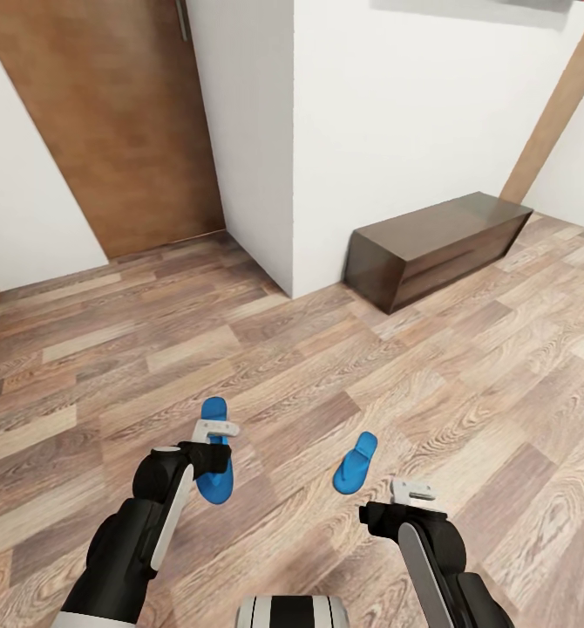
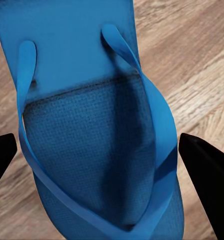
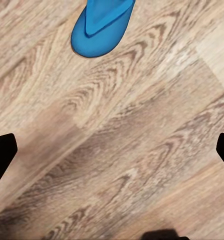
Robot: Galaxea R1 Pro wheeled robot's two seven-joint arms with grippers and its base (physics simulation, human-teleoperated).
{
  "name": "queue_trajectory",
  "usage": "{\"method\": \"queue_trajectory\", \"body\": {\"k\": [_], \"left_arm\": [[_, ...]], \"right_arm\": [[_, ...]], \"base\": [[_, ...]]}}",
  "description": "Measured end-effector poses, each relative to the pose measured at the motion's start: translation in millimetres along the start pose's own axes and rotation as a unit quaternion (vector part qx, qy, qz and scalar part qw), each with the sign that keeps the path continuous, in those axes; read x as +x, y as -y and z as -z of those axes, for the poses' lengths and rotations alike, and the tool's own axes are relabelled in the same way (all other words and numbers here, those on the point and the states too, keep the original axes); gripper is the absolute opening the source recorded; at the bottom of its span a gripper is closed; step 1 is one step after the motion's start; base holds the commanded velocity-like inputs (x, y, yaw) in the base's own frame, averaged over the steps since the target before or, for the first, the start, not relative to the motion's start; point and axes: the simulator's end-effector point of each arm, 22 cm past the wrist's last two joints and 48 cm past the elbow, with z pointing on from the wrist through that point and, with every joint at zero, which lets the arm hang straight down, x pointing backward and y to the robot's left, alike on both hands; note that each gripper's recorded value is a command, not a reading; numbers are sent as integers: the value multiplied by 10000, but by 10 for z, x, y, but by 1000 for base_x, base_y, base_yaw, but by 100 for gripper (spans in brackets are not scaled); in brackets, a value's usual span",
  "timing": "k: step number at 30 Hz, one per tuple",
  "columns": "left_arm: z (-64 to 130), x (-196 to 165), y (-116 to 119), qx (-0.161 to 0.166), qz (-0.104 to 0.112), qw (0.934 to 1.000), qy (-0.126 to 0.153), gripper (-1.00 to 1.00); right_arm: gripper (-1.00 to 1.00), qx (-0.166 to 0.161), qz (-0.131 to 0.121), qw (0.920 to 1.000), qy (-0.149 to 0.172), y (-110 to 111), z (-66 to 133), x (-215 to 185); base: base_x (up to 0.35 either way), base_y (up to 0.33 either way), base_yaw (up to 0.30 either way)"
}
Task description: In the bedroom, move the book from the bed onto either nightstand, and place the two sandals side by side next to the bed.
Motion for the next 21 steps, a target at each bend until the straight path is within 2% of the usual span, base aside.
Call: {"method": "queue_trajectory", "body": {"k": [4,21], "left_arm": [[2,-1,2,1,-3,10000,1,-100],[0,2,11,12,-4,10000,-3,-100]], "right_arm": [[100,-1,0,10000,3,0,3,-1],[100,13,7,10000,-78,11,-23,48]], "base": [[168,2,0],[14,4,0]]}}
